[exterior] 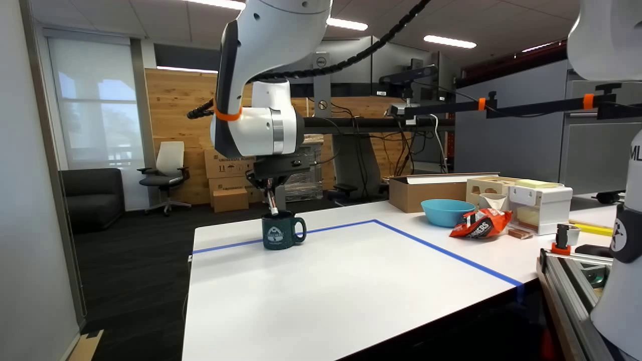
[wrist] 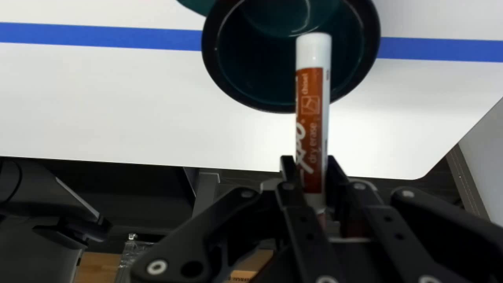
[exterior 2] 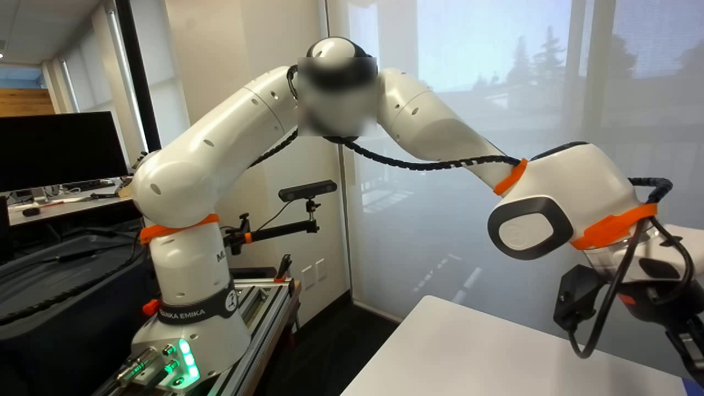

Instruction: Remove the marker from the cup and put it on the table

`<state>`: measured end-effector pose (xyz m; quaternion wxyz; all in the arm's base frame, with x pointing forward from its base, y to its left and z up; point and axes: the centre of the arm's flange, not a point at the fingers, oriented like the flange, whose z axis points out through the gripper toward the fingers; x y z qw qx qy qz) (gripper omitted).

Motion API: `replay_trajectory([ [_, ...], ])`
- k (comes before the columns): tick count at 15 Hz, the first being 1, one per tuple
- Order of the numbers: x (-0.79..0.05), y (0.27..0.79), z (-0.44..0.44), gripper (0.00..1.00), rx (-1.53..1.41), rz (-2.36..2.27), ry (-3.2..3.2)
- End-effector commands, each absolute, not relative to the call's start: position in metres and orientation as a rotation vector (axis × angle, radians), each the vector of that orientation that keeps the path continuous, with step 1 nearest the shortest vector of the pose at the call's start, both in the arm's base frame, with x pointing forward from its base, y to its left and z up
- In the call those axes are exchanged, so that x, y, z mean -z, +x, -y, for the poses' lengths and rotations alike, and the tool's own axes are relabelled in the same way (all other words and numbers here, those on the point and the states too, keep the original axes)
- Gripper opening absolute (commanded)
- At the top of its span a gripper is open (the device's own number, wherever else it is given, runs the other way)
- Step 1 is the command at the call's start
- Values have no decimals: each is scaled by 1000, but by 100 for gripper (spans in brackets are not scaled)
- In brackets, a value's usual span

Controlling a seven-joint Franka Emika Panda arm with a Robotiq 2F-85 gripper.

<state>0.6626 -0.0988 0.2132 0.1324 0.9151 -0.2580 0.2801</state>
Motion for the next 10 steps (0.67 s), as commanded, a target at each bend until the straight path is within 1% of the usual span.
replay_trajectory([
  [1, -234, 635, 87, 5, -841, 688, 2722],
  [5, -247, 624, 70, 5, -859, 613, 2774],
  [10, -234, 606, 41, 5, -793, 471, 2866],
])
